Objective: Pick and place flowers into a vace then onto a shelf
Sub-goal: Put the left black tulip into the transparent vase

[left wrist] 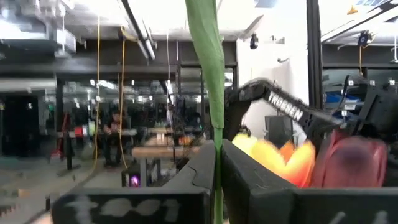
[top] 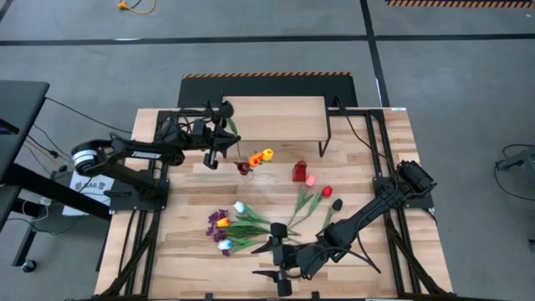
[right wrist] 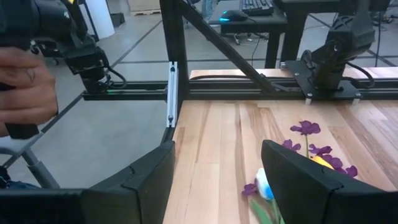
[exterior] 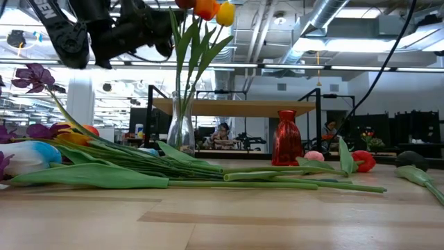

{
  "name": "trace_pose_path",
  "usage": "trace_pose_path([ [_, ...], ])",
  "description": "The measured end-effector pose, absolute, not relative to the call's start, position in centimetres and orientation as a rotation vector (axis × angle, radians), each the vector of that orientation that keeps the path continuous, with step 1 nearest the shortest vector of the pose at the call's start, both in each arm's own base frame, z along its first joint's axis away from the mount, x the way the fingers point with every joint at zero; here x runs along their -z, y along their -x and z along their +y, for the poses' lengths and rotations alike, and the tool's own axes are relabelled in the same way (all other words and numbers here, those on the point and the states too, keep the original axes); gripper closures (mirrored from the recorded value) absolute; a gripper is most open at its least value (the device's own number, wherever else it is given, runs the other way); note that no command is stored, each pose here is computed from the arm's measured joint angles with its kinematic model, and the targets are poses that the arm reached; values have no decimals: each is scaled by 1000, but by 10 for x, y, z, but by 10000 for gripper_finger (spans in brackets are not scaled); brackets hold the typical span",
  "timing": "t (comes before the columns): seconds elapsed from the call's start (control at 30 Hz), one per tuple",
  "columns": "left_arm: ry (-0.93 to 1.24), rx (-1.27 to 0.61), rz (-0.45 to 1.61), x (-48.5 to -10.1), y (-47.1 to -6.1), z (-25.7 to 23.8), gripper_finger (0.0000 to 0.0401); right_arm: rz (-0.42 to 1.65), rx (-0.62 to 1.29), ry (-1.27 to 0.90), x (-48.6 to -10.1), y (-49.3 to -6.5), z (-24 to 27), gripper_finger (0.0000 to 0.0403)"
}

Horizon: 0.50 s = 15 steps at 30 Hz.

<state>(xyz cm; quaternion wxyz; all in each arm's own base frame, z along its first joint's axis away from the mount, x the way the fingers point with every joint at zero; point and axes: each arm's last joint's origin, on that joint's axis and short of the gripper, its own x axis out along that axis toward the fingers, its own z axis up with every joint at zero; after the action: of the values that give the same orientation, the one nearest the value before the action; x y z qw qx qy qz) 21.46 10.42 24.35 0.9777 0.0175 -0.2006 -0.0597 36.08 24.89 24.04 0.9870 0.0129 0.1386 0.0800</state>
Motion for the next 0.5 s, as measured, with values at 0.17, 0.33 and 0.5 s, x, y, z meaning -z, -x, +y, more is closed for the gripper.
trace_pose_path([
  [0.17, -9, 136, -423, -230, -222, 109, 401, 279, -162, -26, -240, -361, 249, 172],
  [0.33, -15, 135, -426, -233, -221, 114, 401, 283, -170, -22, -240, -358, 252, 172],
  [0.5, -9, 140, -424, -233, -221, 114, 396, 286, -171, -21, -239, -358, 252, 172],
])
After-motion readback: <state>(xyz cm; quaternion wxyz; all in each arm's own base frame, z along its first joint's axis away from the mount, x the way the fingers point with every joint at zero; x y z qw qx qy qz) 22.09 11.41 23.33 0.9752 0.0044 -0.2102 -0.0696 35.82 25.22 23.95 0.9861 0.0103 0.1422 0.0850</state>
